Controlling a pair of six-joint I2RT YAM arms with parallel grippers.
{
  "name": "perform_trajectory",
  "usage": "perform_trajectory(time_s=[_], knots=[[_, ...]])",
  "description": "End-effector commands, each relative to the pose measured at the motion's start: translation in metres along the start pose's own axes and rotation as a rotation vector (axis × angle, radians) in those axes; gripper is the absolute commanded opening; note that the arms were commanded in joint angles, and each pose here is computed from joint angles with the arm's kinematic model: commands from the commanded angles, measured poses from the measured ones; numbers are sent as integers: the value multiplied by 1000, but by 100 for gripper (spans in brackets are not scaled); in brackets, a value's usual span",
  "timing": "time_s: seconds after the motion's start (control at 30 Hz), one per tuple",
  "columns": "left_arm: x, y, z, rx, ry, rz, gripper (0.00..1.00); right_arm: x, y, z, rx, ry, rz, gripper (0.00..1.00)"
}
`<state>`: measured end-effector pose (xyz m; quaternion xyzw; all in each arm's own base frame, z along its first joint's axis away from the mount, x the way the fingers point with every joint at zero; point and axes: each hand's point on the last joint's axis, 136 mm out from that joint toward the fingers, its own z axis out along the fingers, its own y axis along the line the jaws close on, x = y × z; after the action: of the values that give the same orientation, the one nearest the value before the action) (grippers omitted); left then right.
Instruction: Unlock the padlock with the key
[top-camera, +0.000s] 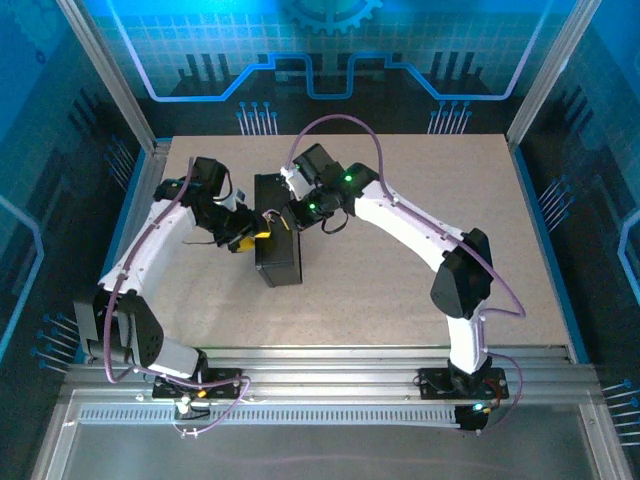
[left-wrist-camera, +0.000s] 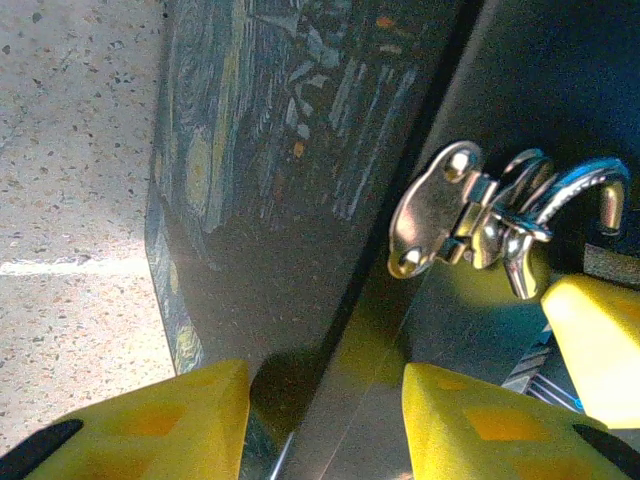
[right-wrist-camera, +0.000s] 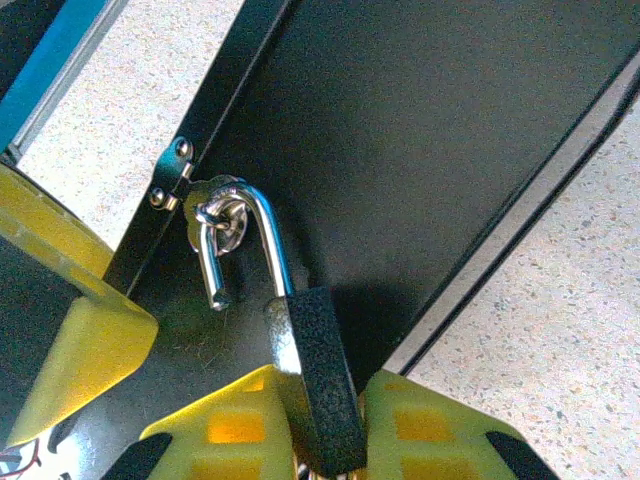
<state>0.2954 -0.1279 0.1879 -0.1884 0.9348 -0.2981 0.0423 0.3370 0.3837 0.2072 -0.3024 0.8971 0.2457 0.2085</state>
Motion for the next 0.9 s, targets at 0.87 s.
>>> perform_trajectory(time_s=[0.87], knots=[[-4, -3, 10, 8, 34, -16, 44, -30, 8, 6, -83, -152, -64, 18]])
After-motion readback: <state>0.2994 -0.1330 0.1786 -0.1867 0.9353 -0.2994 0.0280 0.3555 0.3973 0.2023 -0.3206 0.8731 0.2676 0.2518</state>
